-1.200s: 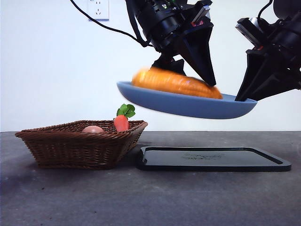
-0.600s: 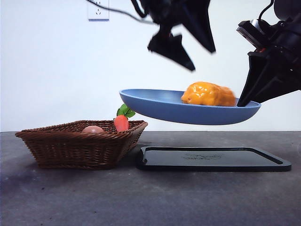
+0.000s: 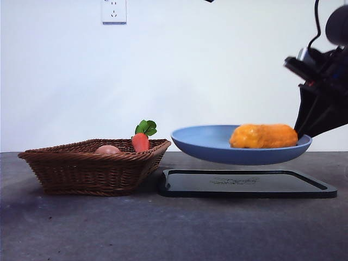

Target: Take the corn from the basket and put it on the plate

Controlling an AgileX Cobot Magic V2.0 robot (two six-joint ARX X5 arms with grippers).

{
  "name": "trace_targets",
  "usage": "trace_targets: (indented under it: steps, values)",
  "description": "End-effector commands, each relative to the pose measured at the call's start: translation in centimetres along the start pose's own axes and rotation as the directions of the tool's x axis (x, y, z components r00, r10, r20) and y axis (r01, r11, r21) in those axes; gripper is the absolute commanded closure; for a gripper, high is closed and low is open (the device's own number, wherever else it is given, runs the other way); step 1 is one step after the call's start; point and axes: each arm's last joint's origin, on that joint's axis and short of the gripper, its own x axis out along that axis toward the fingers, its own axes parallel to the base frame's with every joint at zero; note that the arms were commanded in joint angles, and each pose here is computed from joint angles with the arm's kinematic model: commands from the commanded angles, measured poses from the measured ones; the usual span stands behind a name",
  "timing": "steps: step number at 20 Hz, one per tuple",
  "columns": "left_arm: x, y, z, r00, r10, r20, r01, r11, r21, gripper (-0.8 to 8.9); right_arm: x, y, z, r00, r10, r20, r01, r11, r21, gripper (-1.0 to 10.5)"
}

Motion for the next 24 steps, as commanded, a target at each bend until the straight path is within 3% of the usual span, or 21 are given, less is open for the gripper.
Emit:
trace_targets:
  steps: [1, 8, 19, 24]
  values:
    - [0.3, 0.0, 0.3, 1.000, -0.001, 0.008, 0.001, 1.000, -0.012, 5.14, 0.9, -0.2, 2.1, 1.000, 0.008, 0.011, -0.008, 1.000, -0.013, 9.5]
    - [0.2, 0.1, 0.2, 1.000, 0.001, 0.004, -0.001, 1.000, -0.016, 5.14, 4.5, -1.7, 5.5, 0.999, 0.000, -0.033, 0.000, 1.000, 0.014, 9.5]
    - [0.1, 0.4, 0.2, 1.000, 0.007, 0.009, -0.007, 1.000, -0.019, 5.14, 6.7, -3.2, 5.5, 0.998, -0.035, -0.059, 0.036, 0.999, 0.020, 9.5]
    - [-0.1, 0.7, 0.1, 1.000, 0.014, 0.011, -0.014, 1.000, -0.025, 5.14, 6.7, -3.1, 5.5, 0.998, -0.029, -0.060, 0.031, 0.999, 0.024, 7.5]
